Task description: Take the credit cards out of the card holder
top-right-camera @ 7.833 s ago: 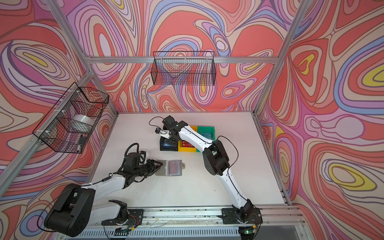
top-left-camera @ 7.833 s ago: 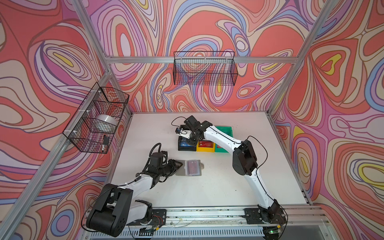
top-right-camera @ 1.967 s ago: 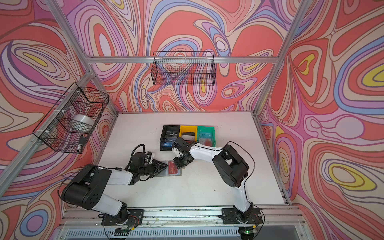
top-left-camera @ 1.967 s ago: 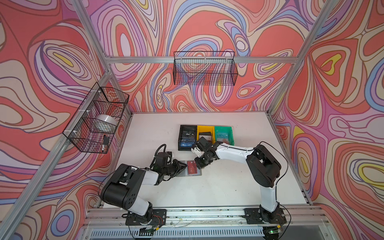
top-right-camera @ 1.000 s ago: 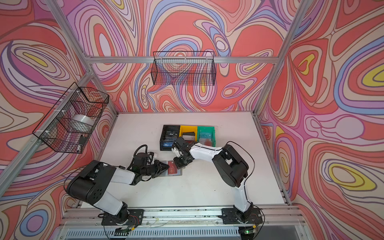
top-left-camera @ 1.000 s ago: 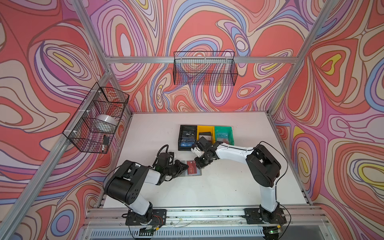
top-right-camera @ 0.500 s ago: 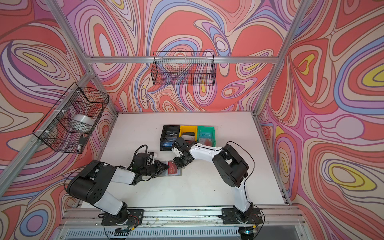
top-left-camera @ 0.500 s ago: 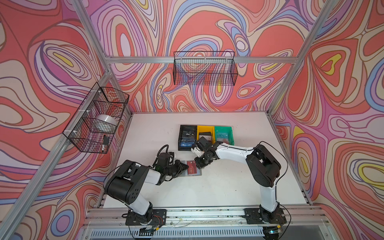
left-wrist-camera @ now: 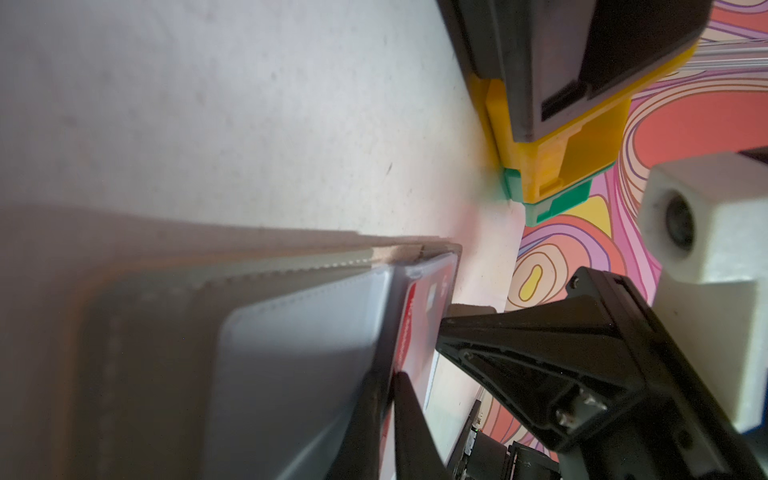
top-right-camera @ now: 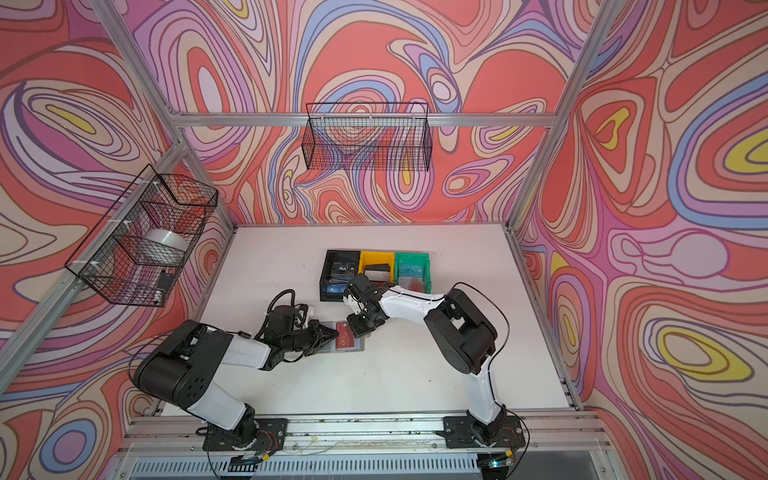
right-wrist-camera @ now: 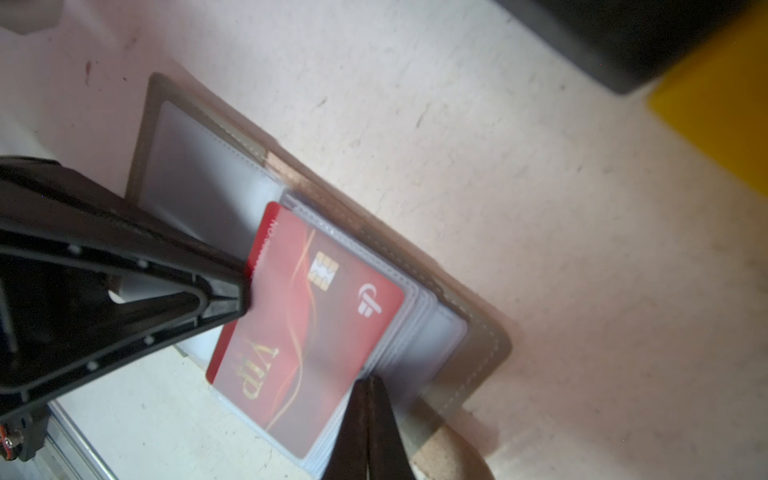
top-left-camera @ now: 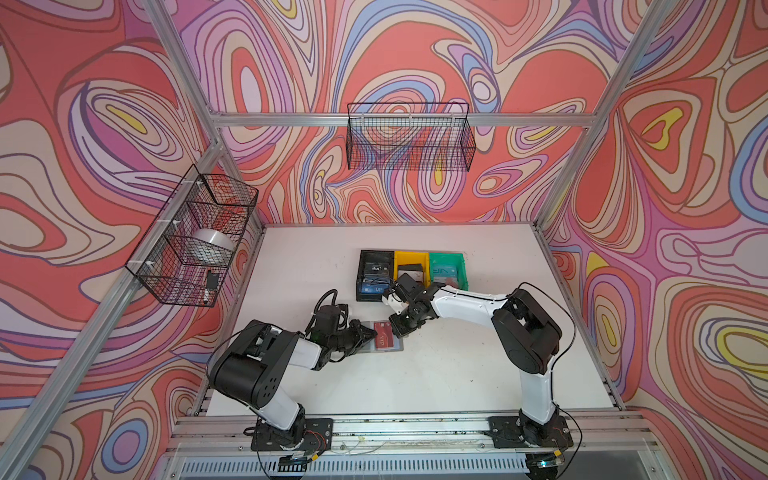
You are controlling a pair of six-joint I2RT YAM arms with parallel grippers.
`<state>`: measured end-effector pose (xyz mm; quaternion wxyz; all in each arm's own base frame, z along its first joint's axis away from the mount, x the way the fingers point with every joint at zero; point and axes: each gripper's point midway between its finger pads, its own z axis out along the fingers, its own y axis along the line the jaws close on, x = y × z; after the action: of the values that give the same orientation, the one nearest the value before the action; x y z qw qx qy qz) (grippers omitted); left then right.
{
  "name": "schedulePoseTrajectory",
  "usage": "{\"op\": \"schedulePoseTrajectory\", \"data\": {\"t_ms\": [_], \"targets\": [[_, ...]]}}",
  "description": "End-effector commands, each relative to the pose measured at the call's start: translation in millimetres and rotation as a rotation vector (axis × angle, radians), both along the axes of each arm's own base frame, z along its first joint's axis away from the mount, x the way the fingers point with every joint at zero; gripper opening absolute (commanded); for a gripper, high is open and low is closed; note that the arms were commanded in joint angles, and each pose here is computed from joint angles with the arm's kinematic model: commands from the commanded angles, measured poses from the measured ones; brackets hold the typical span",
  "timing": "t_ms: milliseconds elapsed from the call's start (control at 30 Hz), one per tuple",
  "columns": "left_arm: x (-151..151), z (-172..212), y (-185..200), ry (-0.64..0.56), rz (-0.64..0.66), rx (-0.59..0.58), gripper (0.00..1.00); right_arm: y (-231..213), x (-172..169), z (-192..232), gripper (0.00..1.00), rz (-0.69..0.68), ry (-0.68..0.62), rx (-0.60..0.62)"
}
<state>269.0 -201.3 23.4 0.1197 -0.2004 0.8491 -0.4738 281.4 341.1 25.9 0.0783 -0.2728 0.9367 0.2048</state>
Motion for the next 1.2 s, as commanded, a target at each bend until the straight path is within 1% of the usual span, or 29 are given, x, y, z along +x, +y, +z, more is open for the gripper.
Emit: {"op": "schedulePoseTrajectory", "data": {"t_ms": [0,733,933,1167], "targets": [[-5,-4,2,0.006,0.000,0.017,0.10,-9,-13,-30,0.05,0.006,0.066,-0.058],[-8,-8,5,0.015,-0.015,0.026,0.02,-9,-14,-31,0.05,0.008,0.074,-0.057],[-12,-9,16,0.022,-0.002,0.030,0.00,-8,-15,-32,0.05,0.009,0.080,-0.055],[-19,-10,32,0.041,0.006,0.086,0.00,-9,-15,-31,0.05,0.008,0.082,-0.055]]}}
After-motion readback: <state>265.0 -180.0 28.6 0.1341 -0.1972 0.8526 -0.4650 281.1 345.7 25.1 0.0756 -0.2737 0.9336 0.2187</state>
